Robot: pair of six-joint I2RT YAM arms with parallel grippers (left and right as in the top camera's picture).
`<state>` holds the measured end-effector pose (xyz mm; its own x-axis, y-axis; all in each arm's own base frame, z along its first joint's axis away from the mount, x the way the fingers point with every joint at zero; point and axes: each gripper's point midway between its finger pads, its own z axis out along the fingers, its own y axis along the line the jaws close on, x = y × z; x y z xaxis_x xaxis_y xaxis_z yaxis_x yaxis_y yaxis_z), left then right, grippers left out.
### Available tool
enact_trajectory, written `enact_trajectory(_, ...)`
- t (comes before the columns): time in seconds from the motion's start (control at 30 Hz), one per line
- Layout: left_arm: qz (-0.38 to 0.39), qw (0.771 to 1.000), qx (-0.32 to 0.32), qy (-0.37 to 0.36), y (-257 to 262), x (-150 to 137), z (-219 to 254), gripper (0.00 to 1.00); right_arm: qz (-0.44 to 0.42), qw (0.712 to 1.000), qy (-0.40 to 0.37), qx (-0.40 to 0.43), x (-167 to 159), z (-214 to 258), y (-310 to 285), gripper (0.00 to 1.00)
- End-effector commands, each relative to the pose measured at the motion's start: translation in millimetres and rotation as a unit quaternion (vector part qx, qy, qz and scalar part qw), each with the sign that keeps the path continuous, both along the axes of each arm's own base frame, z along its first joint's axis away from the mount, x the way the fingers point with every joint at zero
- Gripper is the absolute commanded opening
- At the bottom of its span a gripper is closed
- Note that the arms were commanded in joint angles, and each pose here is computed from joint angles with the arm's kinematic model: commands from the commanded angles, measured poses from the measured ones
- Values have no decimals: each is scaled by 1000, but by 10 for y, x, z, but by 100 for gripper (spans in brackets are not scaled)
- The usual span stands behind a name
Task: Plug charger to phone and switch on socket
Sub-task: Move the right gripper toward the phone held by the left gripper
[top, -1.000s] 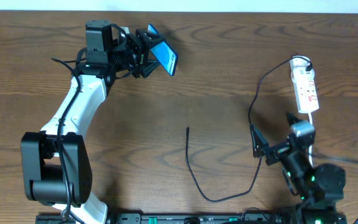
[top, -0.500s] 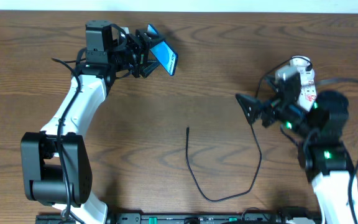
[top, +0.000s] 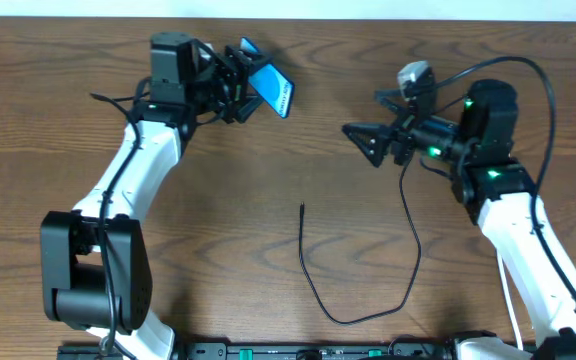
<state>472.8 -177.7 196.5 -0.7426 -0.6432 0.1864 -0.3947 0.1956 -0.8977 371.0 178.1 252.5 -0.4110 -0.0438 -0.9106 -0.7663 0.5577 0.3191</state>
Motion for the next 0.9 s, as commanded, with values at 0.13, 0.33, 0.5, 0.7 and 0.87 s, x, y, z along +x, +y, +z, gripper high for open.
enact_trajectory(0.13,3,1000,-21,-19,-200,-16,260,7,14,1000,-14,4,-12,116,108,99)
enact_trajectory(0.33,5,999,-31,-11,-253,-26,274,8,5,1000,-1,25,12,178,116,99)
enact_trajectory(0.5,3,999,-33,-4,-351,-59,268,7,7,999,17,35,-17,177,173,99)
enact_trajectory(0.7,-17,999,-36,1,-550,-155,267,7,-29,999,19,13,54,95,215,99)
enact_trajectory(0.87,-24,998,-47,18,-691,-230,267,7,-58,998,29,-3,79,15,296,99)
